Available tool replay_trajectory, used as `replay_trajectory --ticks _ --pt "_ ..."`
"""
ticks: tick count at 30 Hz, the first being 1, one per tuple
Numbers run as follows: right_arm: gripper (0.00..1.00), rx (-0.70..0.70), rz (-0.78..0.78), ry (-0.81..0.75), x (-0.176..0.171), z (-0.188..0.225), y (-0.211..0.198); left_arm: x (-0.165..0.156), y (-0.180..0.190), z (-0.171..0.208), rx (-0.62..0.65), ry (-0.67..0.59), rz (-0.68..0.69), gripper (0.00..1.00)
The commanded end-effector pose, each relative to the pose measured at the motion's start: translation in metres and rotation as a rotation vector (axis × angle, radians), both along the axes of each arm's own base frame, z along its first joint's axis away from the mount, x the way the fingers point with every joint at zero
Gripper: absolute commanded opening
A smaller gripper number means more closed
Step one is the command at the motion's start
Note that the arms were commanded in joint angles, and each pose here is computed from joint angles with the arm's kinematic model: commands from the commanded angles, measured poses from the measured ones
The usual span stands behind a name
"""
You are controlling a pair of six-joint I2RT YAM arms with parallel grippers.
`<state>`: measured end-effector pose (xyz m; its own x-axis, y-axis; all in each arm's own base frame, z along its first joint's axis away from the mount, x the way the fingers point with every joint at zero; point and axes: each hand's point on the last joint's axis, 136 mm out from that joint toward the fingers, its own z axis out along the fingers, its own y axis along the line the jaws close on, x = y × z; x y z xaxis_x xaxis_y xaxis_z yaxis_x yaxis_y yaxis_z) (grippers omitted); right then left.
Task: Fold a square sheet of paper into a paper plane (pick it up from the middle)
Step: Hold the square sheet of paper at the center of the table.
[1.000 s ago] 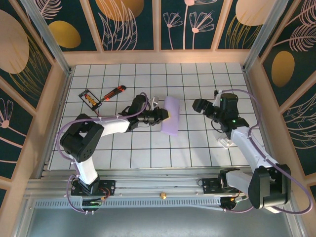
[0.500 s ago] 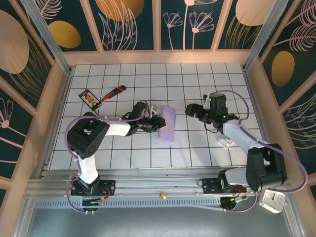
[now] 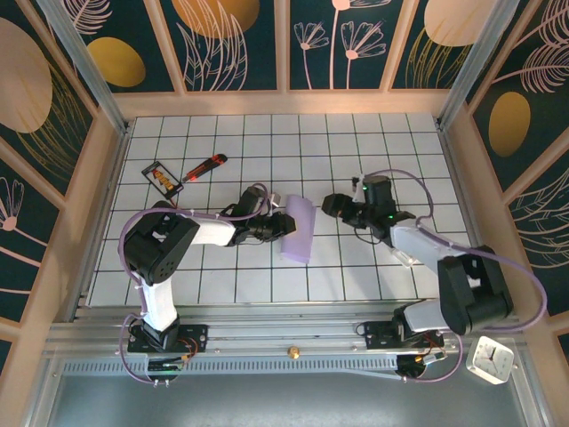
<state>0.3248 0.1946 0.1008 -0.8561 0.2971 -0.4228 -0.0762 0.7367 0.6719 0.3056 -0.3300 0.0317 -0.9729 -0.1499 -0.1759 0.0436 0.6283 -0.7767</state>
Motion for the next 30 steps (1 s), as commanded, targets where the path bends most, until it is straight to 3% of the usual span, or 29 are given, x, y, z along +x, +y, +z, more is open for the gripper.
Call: replay_trajectory --ticks 1,10,18,30 --pt "0.63 0.081 0.012 0.001 0.01 0.003 0.023 -0.001 0.009 -0.02 0.094 0.006 -0.021 0.3" --pt "0.47 0.135 0.088 0.063 0.003 -0.019 0.061 -0.006 0.016 -0.031 0.156 0.007 -0.053 0.36" --pt "0.37 0.137 0.104 0.094 0.002 -0.034 0.068 -0.006 0.026 -0.04 0.237 -0.002 -0.072 0.38" --pt "0.31 0.101 0.096 0.164 -0.009 -0.067 0.063 -0.002 0.032 -0.041 0.292 -0.016 -0.069 0.43"
